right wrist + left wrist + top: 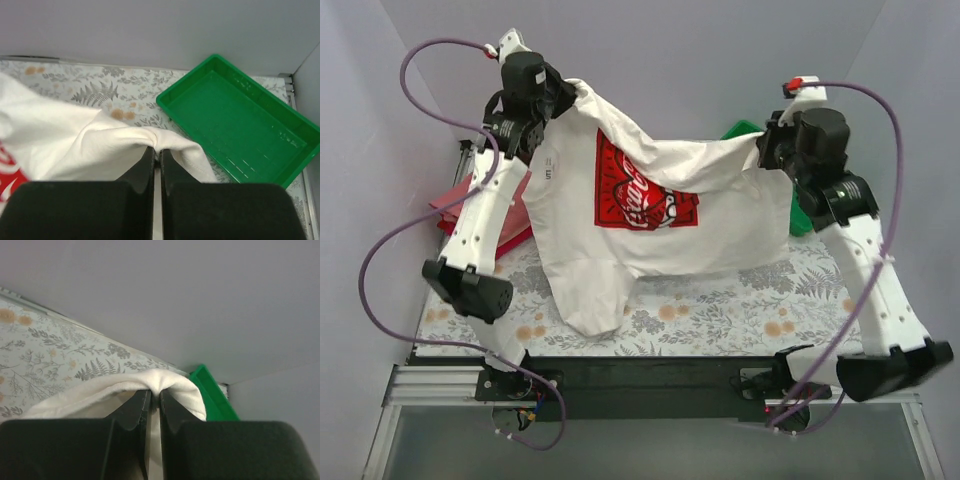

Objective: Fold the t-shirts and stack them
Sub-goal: Flatten the tshirt out

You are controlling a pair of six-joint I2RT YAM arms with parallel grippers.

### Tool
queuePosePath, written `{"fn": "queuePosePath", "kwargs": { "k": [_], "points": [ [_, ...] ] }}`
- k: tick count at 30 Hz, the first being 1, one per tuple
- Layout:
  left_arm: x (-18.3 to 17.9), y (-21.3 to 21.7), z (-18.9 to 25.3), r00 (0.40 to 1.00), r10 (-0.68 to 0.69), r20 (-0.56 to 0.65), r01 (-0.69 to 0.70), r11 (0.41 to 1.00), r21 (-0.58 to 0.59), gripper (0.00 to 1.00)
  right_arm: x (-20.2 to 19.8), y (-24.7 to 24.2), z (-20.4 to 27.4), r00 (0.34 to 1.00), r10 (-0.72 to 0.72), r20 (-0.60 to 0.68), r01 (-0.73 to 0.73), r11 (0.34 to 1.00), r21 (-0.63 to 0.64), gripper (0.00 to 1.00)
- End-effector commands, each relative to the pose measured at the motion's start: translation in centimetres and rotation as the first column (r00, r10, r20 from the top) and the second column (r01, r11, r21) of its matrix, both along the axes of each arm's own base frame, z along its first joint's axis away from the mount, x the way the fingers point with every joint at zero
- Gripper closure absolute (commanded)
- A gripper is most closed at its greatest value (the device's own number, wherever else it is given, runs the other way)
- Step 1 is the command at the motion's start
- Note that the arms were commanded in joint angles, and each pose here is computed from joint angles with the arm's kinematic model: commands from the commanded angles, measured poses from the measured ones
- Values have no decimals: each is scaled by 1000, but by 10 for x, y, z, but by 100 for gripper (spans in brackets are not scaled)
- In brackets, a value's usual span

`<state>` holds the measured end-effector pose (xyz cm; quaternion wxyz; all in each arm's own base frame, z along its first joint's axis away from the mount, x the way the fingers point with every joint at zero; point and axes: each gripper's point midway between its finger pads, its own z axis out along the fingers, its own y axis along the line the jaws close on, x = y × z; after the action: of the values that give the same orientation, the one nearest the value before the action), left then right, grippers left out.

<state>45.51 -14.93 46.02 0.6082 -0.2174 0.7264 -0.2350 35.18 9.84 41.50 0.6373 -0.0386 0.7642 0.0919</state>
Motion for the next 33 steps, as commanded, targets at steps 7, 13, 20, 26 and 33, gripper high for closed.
{"fn": "queuePosePath", "kwargs": {
  "k": [7, 13, 20, 26, 33],
  "points": [
    [-2, 50, 123, 938, -112, 329, 130, 991, -33, 100, 38, -9, 82, 975, 148, 167, -158, 986, 52, 99],
    [-36, 65, 60, 987, -70, 143, 70, 998, 1, 100, 15, -1, 30, 968, 243, 61, -247, 966, 74, 99],
    [-128, 103, -176, 898, 152, -414, -191, 980, -55, 95, -37, -4, -118, 928, 252, -274, -224, 966, 129, 99],
    [-187, 120, -235, 819, 236, -523, -303, 952, -44, 15, -68, -36, -214, 874, 74, -480, -52, 997, 60, 57],
    [-193, 108, -259, 804, 168, -570, -244, 968, -59, 13, -68, -38, -244, 831, 49, -554, -19, 998, 61, 2]
  ]
}}
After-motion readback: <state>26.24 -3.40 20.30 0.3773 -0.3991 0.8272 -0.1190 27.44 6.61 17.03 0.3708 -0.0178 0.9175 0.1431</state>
